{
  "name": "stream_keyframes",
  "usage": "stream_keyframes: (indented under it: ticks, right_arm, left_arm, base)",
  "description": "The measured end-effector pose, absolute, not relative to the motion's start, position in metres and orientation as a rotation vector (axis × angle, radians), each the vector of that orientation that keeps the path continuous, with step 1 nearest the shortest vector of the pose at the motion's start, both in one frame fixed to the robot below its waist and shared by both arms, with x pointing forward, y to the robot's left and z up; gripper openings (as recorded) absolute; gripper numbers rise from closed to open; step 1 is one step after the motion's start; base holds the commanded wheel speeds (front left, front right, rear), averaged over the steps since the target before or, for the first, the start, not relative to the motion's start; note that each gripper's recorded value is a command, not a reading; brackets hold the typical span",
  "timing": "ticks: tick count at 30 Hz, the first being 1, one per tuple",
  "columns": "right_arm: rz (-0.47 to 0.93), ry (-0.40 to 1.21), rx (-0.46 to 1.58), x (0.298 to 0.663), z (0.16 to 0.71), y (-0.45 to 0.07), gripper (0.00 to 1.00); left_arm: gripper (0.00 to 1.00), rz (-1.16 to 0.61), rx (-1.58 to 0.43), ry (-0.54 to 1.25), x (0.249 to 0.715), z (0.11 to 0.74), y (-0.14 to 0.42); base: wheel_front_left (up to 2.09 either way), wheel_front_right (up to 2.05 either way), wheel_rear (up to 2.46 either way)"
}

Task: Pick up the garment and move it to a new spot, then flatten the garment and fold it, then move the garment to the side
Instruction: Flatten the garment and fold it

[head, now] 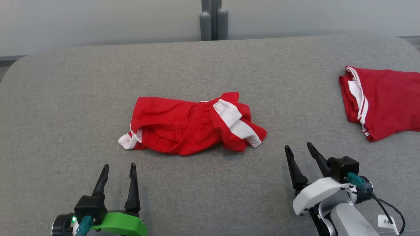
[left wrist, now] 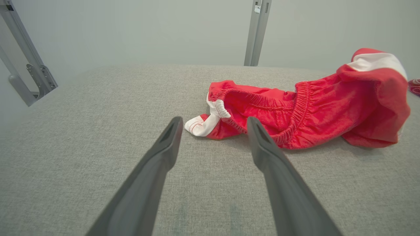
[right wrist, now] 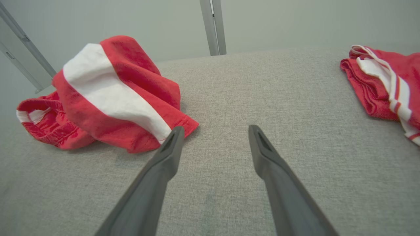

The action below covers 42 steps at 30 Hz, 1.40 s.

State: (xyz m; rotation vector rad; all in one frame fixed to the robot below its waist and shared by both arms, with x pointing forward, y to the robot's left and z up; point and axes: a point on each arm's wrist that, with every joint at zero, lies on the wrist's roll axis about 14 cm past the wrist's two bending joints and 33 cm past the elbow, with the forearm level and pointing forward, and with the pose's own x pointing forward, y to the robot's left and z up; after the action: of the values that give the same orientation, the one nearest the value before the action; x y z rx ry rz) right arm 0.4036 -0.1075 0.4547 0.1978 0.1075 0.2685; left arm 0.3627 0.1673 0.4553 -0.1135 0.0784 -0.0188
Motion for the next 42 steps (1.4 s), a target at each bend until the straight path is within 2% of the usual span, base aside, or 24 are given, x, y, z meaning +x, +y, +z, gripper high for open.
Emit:
stream_keyframes:
  ticks: [11, 21, 22, 23, 24, 25, 26, 32, 42]
  right_arm:
    - [0.428, 0.243, 0.175, 0.426, 0.413, -0.055, 1.0]
    - [0.477, 0.293, 0.128, 0.442, 0.393, -0.041, 1.0]
    - [0.482, 0.295, 0.122, 0.444, 0.392, -0.04, 0.96]
    - [0.487, 0.295, 0.115, 0.446, 0.391, -0.038, 0.8]
    - [0.491, 0.298, 0.114, 0.447, 0.39, -0.037, 0.48]
    - [0.494, 0.299, 0.11, 0.449, 0.389, -0.036, 0.31]
    - [0.497, 0.298, 0.108, 0.45, 0.389, -0.035, 0.0]
    - [0.454, 0.246, 0.097, 0.458, 0.403, -0.057, 0.0]
    - [0.237, 0.27, -0.007, 0.441, 0.403, -0.174, 0.0]
  left_arm:
    - [1.0, 0.025, -0.124, 0.126, 0.365, 0.44, 0.178]
    - [1.0, 0.06, -0.126, 0.143, 0.363, 0.435, 0.188]
    - [1.0, 0.063, -0.126, 0.142, 0.364, 0.435, 0.189]
    - [1.0, 0.067, -0.127, 0.143, 0.364, 0.435, 0.19]
    - [1.0, 0.071, -0.127, 0.144, 0.364, 0.435, 0.191]
    - [1.0, 0.074, -0.126, 0.146, 0.363, 0.434, 0.192]
    - [1.0, 0.076, -0.126, 0.147, 0.363, 0.434, 0.192]
    - [1.0, 0.058, -0.133, 0.132, 0.367, 0.438, 0.187]
    - [1.0, -0.175, -0.172, 0.062, 0.392, 0.462, 0.121]
  base:
    - [0.0, 0.0, 0.0]
    - [0.0, 0.0, 0.0]
    - [0.0, 0.0, 0.0]
    - [0.0, 0.0, 0.0]
    - [0.0, 0.0, 0.0]
    - [0.0, 0.0, 0.0]
    - [0.0, 0.0, 0.0]
    - [0.0, 0.0, 0.0]
    - [0.0, 0.0, 0.0]
